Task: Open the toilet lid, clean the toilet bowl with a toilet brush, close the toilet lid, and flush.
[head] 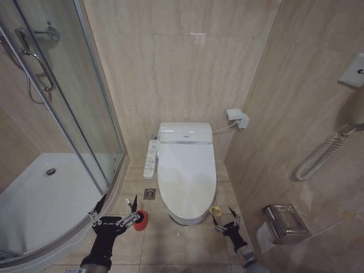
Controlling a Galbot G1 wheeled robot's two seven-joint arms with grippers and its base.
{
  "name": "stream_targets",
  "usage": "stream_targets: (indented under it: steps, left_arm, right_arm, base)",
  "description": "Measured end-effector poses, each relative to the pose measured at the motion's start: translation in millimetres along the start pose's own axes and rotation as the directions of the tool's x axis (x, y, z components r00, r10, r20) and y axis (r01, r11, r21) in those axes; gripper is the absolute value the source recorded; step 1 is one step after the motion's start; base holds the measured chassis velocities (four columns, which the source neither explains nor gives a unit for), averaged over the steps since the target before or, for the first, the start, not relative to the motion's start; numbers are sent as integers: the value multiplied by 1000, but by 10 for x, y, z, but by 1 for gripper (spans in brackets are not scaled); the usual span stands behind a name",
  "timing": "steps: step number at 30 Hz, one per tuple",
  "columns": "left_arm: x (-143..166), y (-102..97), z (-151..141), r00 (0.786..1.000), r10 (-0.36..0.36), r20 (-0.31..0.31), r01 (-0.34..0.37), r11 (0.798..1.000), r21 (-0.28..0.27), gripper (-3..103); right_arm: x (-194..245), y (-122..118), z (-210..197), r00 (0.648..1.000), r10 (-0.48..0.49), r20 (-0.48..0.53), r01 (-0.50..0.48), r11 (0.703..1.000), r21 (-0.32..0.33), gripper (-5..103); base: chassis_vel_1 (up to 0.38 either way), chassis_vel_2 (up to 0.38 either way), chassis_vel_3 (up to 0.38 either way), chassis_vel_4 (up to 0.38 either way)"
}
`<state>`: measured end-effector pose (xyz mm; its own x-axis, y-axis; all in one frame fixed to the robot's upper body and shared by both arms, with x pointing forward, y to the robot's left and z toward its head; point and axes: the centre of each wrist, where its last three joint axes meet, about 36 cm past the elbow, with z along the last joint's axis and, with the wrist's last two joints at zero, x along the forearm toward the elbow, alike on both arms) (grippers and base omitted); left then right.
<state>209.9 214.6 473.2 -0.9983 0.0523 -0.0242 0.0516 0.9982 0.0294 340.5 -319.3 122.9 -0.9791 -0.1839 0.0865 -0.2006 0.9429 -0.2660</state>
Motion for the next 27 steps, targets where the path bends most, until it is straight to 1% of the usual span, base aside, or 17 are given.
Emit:
stream_targets:
  steps: [8, 17, 19, 20, 23, 24, 27]
  left_arm:
    - [0, 0, 0, 1000, 0, 0, 0, 1000, 0, 100]
    - [0, 0, 0, 1000, 0, 0, 0, 1000, 0, 100]
    - [0, 0, 0, 1000, 0, 0, 0, 1000, 0, 100]
    - [0, 0, 0, 1000, 0, 0, 0, 1000, 0, 100]
    - [0, 0, 0, 1000, 0, 0, 0, 1000, 0, 100]
    - [0, 0, 0, 1000, 0, 0, 0, 1000, 0, 100]
    - [0, 0, 0, 1000, 0, 0, 0, 1000, 0, 100]
  right_arm:
    - [-218, -92, 53, 999, 42, 5, -42, 999, 24, 100]
    - [-272, -134, 34, 998, 54, 12, -54, 998, 29, 100]
    - [-259, -208, 10, 998, 54, 21, -55, 998, 42, 100]
    - [-259, -208, 10, 998, 54, 21, -55, 998, 42, 100]
    - [-186, -388, -47, 998, 57, 36, -60, 996, 70, 100]
    - [-186, -388, -47, 998, 57, 36, -60, 996, 70, 100]
    - [-119, -507, -120, 997, 58, 51, -63, 994, 87, 100]
  base:
    - [0, 0, 0, 0]
    - [0, 0, 0, 0]
    - [0, 0, 0, 0]
    - [0, 0, 0, 0]
    - [0, 0, 0, 0]
    - [0, 0, 0, 0]
    - [0, 0, 0, 0]
